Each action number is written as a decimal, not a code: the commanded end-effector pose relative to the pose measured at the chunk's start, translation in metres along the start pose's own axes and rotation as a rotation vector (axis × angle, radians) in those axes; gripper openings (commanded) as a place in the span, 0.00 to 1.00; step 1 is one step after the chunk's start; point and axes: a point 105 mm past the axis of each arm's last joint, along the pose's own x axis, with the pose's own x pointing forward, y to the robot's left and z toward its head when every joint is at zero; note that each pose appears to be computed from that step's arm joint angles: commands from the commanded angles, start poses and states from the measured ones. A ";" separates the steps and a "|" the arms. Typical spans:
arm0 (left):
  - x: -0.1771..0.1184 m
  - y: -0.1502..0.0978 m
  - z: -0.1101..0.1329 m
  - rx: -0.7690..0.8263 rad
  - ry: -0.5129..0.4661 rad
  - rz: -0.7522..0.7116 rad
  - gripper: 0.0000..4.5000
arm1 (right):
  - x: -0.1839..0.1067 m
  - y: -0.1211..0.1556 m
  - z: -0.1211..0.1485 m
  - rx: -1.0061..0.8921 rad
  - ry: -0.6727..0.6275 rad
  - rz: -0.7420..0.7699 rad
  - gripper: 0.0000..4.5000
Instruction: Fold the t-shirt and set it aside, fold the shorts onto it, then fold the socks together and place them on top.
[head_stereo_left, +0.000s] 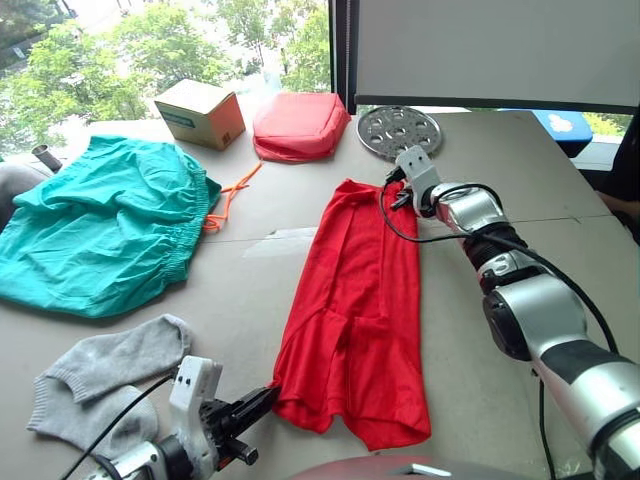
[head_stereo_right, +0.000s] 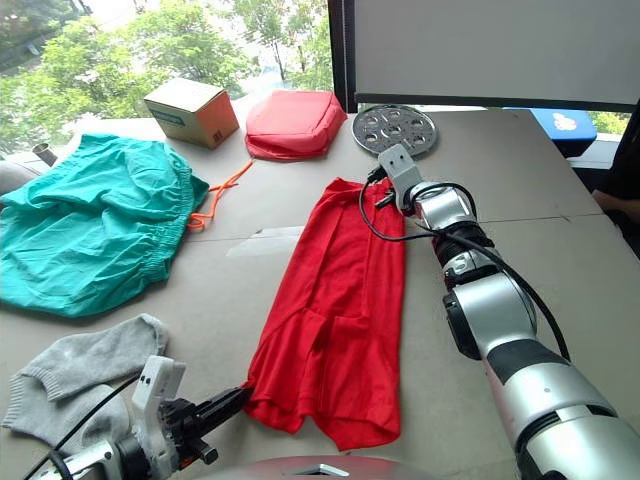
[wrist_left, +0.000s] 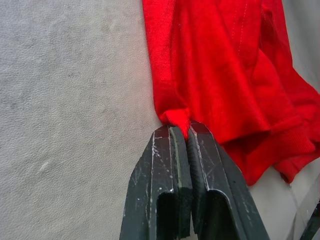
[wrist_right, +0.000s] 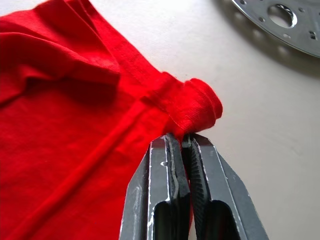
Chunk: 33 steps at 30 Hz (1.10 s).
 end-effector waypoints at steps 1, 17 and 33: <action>-0.001 -0.006 0.000 0.002 -0.027 0.001 0.01 | 0.002 0.008 0.022 -0.081 -0.051 0.023 0.00; -0.013 -0.023 0.024 0.176 -0.134 -0.113 0.45 | -0.017 -0.019 0.024 -0.192 -0.170 0.032 0.64; -0.032 0.026 0.069 1.109 0.034 -0.402 0.62 | -0.211 0.059 -0.111 -0.676 -0.370 0.636 0.92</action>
